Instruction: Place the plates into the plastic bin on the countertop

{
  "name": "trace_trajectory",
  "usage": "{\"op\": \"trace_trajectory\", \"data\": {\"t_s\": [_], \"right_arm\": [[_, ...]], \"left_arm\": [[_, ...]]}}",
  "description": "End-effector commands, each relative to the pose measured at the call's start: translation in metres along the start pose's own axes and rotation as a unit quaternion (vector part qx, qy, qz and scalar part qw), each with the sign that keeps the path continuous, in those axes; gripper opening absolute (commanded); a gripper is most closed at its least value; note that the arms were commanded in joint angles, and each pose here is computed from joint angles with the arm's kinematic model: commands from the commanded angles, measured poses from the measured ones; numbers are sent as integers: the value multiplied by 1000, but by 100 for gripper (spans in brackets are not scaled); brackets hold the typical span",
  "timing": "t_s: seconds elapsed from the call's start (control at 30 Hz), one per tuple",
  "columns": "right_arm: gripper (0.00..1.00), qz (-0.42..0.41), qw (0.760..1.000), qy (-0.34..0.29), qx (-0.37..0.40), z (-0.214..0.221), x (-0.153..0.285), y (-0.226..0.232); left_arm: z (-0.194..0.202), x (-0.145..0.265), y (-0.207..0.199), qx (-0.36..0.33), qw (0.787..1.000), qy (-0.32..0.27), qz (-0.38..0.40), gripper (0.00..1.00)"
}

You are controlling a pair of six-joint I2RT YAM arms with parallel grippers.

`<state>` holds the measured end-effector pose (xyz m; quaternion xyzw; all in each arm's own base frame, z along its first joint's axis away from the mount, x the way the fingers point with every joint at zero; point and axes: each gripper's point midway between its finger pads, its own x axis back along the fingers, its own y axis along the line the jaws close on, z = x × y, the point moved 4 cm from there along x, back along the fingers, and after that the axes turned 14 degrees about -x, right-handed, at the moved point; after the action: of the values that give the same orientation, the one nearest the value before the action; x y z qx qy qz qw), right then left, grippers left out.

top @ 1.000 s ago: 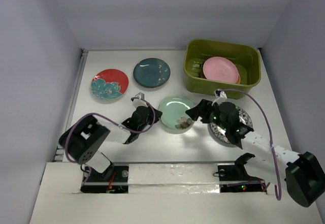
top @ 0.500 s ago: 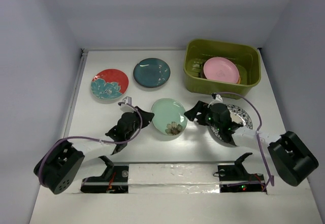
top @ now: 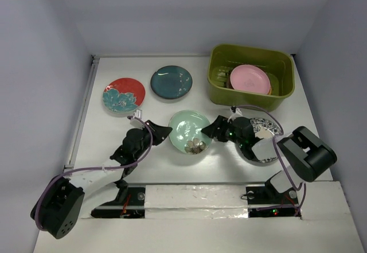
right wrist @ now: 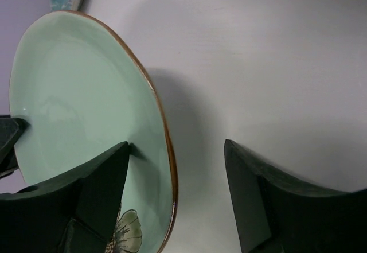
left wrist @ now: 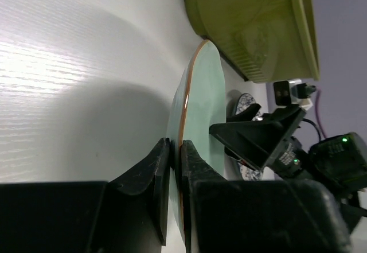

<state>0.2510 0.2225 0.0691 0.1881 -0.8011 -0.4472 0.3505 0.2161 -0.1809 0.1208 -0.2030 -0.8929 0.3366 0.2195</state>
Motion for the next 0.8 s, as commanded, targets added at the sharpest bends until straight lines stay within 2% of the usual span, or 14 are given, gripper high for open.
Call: {"op": "trace_trajectory", "data": {"t_s": [0.0,0.03,0.07,0.13,0.17,0.23,0.3,0.33,0.43,0.53,0.7,0.77], "right_arm": [[72,-86,996,4,-1,2,1,26],[67,-94,996,5,-4,3,2,28],[50,-106,994,6,-8,4,4,31],[30,-121,993,7,-13,4,7,36],[10,-129,991,5,-18,3,10,40],[0,-147,989,-6,-19,-1,18,49],[0,-148,988,-19,-23,-6,23,55],[0,-169,985,-33,-20,-13,32,69],[0,-154,985,-75,-12,-34,41,89],[0,-143,980,-135,12,-65,69,117],[0,-126,958,-253,43,-154,130,173],[0,-110,952,-279,56,-183,148,191]], "left_arm": [[-39,12,-53,39,989,-61,126,0],[-39,13,-54,39,989,-59,130,0],[-42,14,-54,39,988,-65,131,0],[-44,14,-55,34,989,-65,131,0],[-44,14,-55,32,989,-65,128,0],[-47,14,-56,20,990,-67,123,0],[-47,13,-54,13,992,-65,111,0],[-47,13,-52,4,992,-65,106,4],[-48,13,-50,-10,994,-62,95,21],[-46,14,-45,-19,995,-66,78,30],[-29,12,-47,-26,996,-49,75,31],[-18,9,-53,-35,996,-37,71,31]]}}
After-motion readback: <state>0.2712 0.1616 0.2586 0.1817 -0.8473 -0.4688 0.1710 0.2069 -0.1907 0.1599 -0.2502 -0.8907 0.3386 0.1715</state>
